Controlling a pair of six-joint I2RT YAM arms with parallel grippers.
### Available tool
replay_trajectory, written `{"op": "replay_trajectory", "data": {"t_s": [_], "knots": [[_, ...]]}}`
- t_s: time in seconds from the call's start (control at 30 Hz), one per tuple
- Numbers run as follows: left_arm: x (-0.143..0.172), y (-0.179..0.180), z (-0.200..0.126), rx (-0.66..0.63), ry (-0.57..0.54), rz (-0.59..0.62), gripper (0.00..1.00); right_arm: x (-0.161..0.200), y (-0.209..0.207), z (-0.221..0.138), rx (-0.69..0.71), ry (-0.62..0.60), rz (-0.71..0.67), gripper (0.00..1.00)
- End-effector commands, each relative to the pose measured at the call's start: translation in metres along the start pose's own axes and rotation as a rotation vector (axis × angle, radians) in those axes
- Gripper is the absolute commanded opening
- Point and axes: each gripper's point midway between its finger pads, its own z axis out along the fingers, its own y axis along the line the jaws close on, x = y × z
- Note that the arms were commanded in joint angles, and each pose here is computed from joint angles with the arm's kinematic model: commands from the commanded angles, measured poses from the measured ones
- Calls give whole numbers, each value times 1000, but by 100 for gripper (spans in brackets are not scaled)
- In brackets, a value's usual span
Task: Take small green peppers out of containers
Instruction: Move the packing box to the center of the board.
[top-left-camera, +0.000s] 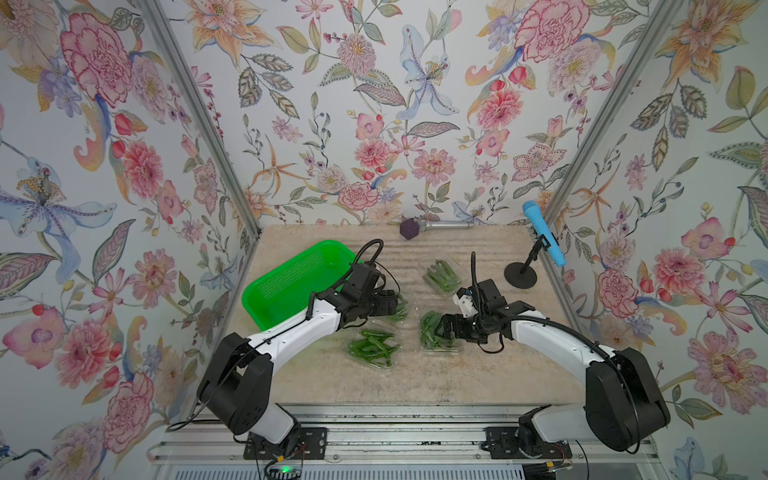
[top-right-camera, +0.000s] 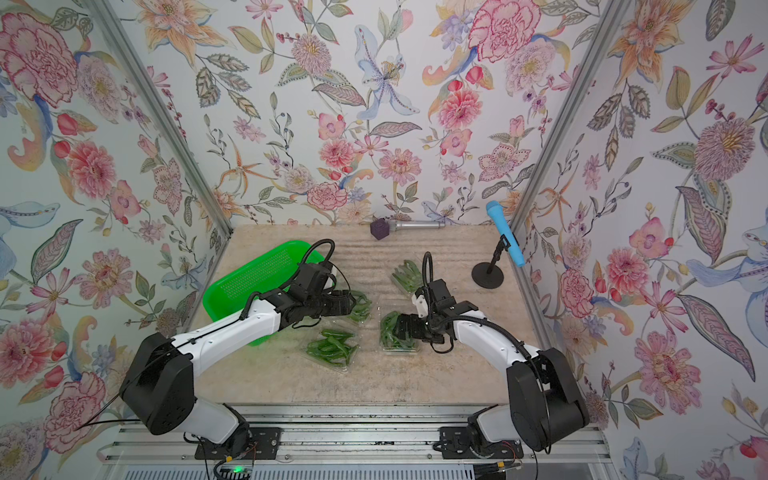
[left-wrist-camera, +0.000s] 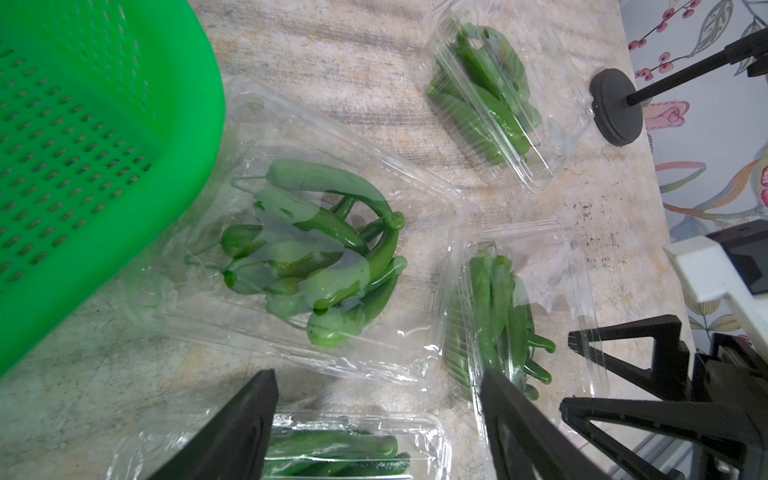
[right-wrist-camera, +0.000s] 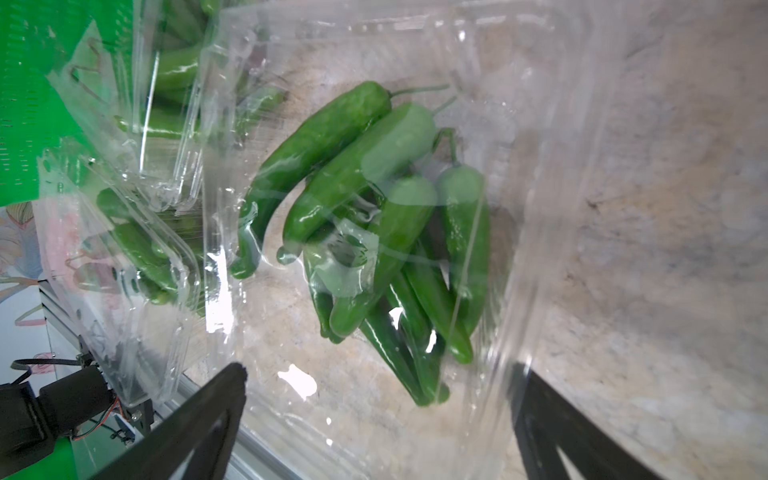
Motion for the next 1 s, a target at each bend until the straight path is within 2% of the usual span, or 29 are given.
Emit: {"op": "replay_trajectory", "data": {"t_s": [0.0,0.23,0.43,0.7,0.97], "knots": [[7,-3,3,13,6,1,81,-4,-2,2,33,-1,2,100],[11,-10,4,29,15,19,80,0,-21,14,117,30,24,98],[17,-30,6,56,37,64,79,3,-43,14,218,46,41,97],[33,-48,27,66,104,113,79,10,-73,1,277,48,96,96],[44,-66,35,86,135,151,78,19,-97,-4,305,61,143,95]]}}
